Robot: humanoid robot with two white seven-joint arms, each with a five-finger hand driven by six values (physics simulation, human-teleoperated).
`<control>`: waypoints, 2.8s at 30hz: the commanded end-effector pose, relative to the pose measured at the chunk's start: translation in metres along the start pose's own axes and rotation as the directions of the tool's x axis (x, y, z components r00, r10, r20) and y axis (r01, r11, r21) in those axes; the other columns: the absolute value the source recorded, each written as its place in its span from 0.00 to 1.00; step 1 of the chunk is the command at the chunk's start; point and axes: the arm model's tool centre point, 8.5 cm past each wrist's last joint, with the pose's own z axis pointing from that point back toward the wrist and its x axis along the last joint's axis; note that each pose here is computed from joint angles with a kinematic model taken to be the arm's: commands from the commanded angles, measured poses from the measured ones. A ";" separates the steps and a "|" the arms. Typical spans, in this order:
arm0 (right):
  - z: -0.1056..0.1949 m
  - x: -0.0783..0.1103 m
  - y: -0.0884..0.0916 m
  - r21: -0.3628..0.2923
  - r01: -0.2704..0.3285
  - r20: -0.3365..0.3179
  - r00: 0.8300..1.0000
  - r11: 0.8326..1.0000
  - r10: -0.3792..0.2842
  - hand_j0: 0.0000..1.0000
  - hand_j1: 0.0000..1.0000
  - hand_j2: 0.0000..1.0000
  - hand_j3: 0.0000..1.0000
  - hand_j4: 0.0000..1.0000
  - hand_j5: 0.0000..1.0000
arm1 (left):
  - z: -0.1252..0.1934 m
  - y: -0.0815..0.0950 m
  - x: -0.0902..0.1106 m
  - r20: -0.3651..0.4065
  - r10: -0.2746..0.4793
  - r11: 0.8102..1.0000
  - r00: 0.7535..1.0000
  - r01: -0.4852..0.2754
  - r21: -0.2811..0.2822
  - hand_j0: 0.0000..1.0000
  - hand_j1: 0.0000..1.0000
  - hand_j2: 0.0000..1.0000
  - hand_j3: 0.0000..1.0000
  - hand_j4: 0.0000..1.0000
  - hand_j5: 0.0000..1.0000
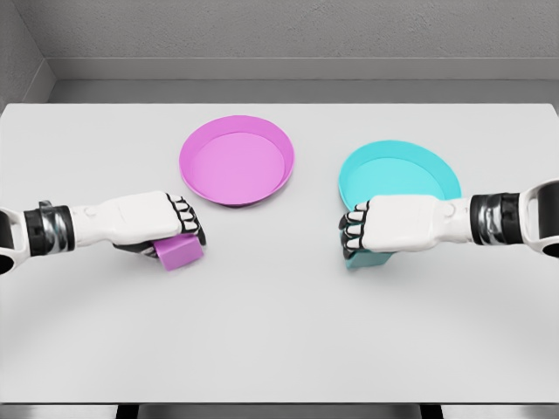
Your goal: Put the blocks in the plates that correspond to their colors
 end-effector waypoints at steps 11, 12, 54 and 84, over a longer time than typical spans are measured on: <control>0.015 -0.034 0.001 0.009 0.021 -0.098 0.995 1.000 -0.020 0.59 0.59 0.59 0.59 0.59 0.59 | -0.013 0.016 -0.012 -0.012 0.001 0.999 1.000 0.000 0.047 0.60 0.60 0.60 0.60 0.60 0.60; 0.010 -0.038 0.003 0.007 0.031 -0.103 0.994 0.999 -0.030 0.59 0.59 0.59 0.59 0.59 0.59 | -0.014 0.018 -0.013 -0.015 0.001 0.999 1.000 -0.001 0.051 0.60 0.60 0.60 0.60 0.60 0.60; 0.021 -0.106 0.023 0.016 0.137 -0.278 0.952 0.990 -0.127 1.00 1.00 1.00 1.00 1.00 1.00 | -0.069 0.077 -0.078 -0.109 0.071 0.990 0.992 -0.056 0.127 0.85 0.85 0.85 0.85 0.85 0.85; 0.159 -0.088 0.050 -0.384 0.164 -0.480 0.805 0.908 -0.349 1.00 1.00 1.00 1.00 1.00 1.00 | 0.130 0.020 -0.138 -0.423 0.216 0.976 0.880 -0.197 0.088 1.00 1.00 1.00 1.00 1.00 1.00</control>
